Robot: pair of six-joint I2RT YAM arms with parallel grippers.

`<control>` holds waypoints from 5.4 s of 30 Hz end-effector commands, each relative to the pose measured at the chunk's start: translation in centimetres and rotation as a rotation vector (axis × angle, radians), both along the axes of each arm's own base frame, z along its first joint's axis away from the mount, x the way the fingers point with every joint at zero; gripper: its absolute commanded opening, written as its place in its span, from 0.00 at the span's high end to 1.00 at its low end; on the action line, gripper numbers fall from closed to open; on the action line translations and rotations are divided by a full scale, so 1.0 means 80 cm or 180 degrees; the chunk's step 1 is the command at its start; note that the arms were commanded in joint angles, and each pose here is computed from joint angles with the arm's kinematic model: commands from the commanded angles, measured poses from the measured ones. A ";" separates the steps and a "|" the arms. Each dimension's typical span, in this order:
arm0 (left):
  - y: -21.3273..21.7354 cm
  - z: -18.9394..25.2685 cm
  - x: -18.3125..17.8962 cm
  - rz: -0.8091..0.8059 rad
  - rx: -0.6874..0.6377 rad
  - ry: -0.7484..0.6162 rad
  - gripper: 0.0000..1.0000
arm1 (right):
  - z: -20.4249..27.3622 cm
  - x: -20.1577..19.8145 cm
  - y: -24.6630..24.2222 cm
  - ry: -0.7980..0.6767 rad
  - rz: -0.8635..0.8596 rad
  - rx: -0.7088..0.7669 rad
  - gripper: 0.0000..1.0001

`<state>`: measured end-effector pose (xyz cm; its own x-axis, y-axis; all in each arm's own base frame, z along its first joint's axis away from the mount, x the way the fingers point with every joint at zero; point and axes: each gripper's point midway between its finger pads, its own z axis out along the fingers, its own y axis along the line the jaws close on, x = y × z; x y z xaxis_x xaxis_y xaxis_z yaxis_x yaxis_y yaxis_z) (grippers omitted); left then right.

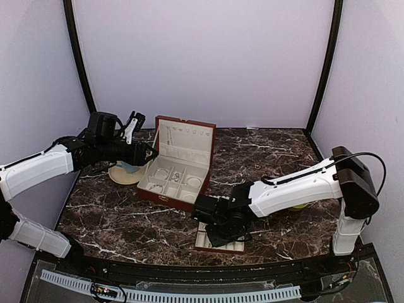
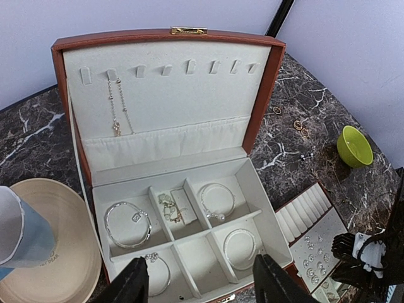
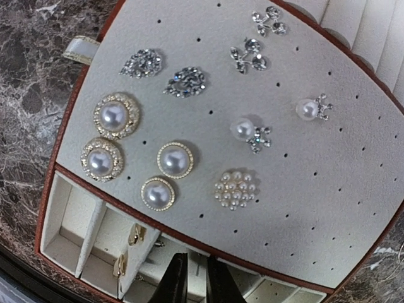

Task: Organize the mixed jewelry
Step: Pick up the earring from the earring holder, then pass from the right arm to the left

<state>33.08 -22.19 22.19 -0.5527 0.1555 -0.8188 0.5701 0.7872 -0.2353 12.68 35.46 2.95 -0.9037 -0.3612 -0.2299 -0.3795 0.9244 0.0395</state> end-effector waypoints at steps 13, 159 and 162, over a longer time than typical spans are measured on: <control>0.003 0.008 -0.003 0.0015 -0.0039 -0.0093 0.40 | -0.007 0.002 0.001 -0.0103 -0.0005 -0.0217 0.95; -0.207 0.030 -0.220 -0.2866 -0.0504 -0.1752 0.86 | 0.277 0.029 0.041 0.0108 0.1939 0.4135 0.60; -0.207 0.022 -0.218 -0.2819 -0.0487 -0.1634 0.86 | 0.274 0.040 0.032 0.0008 0.1851 0.4133 0.54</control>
<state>15.49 -38.70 24.32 0.1752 0.2115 -0.9616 0.9841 -0.0086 0.1774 14.55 38.91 23.26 -0.7283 -0.3000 -0.6161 -0.6347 -0.0437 0.7715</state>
